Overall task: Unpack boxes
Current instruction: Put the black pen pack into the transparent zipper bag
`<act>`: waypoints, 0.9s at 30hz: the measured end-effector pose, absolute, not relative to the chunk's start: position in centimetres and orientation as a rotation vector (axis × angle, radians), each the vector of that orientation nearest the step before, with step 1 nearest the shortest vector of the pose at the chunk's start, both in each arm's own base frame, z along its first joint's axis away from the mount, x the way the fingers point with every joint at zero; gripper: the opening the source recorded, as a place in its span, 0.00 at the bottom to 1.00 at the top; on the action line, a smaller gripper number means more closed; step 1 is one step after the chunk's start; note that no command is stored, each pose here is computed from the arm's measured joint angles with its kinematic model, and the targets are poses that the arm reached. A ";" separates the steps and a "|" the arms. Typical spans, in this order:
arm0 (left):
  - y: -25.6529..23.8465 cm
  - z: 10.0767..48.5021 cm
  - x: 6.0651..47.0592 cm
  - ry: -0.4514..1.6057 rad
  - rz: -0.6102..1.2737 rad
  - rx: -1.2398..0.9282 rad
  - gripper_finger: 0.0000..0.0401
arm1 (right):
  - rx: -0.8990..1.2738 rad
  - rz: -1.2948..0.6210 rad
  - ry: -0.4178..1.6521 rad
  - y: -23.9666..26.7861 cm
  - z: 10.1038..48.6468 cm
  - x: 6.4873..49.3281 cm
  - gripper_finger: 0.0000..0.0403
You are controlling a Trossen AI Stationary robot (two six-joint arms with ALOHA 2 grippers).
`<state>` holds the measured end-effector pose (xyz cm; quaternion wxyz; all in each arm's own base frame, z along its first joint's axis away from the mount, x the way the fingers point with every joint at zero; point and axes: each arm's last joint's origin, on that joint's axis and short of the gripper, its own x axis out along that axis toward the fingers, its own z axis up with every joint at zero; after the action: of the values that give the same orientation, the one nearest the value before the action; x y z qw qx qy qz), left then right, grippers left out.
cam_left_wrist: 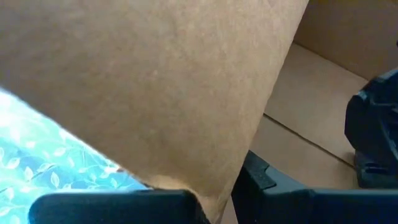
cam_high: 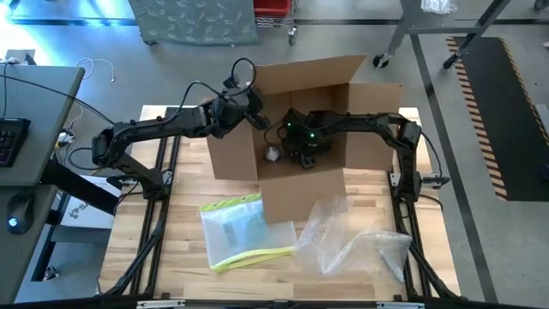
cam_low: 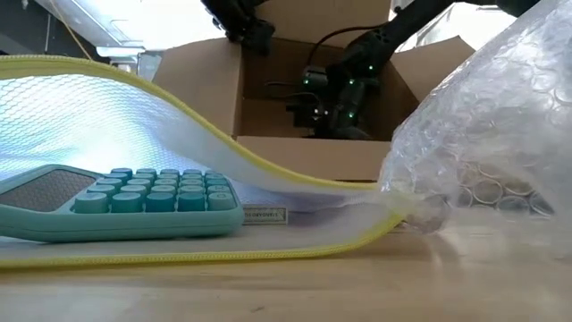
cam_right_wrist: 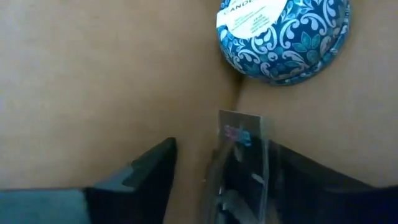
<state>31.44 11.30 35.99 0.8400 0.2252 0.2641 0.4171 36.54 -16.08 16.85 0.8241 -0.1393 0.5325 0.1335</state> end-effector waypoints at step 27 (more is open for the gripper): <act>15.6 33.4 28.8 0.702 0.729 0.128 0.22 | -0.342 0.020 0.501 -4.1 33.9 27.7 0.00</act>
<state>28.76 15.62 33.37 0.8728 0.0611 0.3358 0.3488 27.67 -4.10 33.91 0.9544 -0.1683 0.2464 0.0097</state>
